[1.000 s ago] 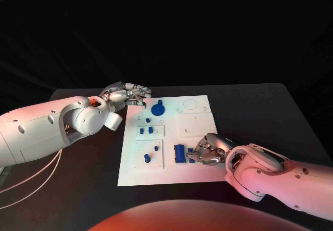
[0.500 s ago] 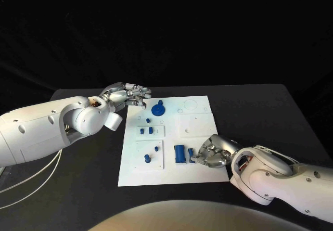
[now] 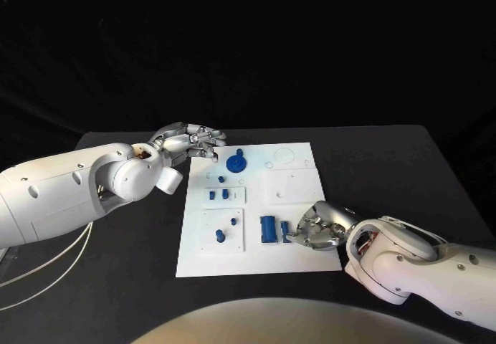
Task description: Assemble the parts on the task board
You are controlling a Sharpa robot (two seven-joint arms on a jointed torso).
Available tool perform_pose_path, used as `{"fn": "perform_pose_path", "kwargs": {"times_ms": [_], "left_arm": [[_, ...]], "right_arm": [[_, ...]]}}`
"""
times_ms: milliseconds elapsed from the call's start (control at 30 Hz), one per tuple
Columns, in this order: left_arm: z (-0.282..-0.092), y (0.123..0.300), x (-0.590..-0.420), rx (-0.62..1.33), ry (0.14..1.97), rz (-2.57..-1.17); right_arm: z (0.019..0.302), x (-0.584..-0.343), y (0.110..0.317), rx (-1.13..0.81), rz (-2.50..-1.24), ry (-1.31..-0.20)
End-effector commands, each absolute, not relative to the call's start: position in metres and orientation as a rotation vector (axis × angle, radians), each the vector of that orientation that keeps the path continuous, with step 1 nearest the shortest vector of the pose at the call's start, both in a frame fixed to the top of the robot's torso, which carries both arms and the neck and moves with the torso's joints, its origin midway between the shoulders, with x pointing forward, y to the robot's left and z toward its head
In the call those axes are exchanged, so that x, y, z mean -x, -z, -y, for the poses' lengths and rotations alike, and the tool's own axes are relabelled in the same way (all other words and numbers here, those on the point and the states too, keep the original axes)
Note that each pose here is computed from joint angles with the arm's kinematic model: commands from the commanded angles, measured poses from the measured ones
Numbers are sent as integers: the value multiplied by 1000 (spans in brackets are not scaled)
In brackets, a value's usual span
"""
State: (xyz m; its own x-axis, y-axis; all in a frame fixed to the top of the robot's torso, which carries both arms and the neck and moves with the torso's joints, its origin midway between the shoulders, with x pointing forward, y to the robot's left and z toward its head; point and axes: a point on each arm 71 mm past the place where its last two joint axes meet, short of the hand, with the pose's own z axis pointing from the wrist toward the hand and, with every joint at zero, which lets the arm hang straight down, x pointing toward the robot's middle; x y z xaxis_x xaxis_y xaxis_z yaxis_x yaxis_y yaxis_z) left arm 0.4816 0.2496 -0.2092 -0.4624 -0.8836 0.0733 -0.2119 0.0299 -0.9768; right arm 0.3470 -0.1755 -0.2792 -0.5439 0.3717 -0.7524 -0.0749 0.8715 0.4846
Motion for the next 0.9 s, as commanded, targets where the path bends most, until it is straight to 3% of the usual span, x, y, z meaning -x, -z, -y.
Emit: {"fn": "perform_pose_path", "kwargs": {"times_ms": [33,667,900], "left_arm": [[-247,208,-481,1105,1489,-1732],[-247,208,-481,1103,1491,-1730],[-247,209,-482,1111,1483,-1703]], "right_arm": [[173,-347,281,-182,-2091,-591],[173,-353,278,-182,-2031,-593],[181,-369,259,-286,-1894,-717]]}}
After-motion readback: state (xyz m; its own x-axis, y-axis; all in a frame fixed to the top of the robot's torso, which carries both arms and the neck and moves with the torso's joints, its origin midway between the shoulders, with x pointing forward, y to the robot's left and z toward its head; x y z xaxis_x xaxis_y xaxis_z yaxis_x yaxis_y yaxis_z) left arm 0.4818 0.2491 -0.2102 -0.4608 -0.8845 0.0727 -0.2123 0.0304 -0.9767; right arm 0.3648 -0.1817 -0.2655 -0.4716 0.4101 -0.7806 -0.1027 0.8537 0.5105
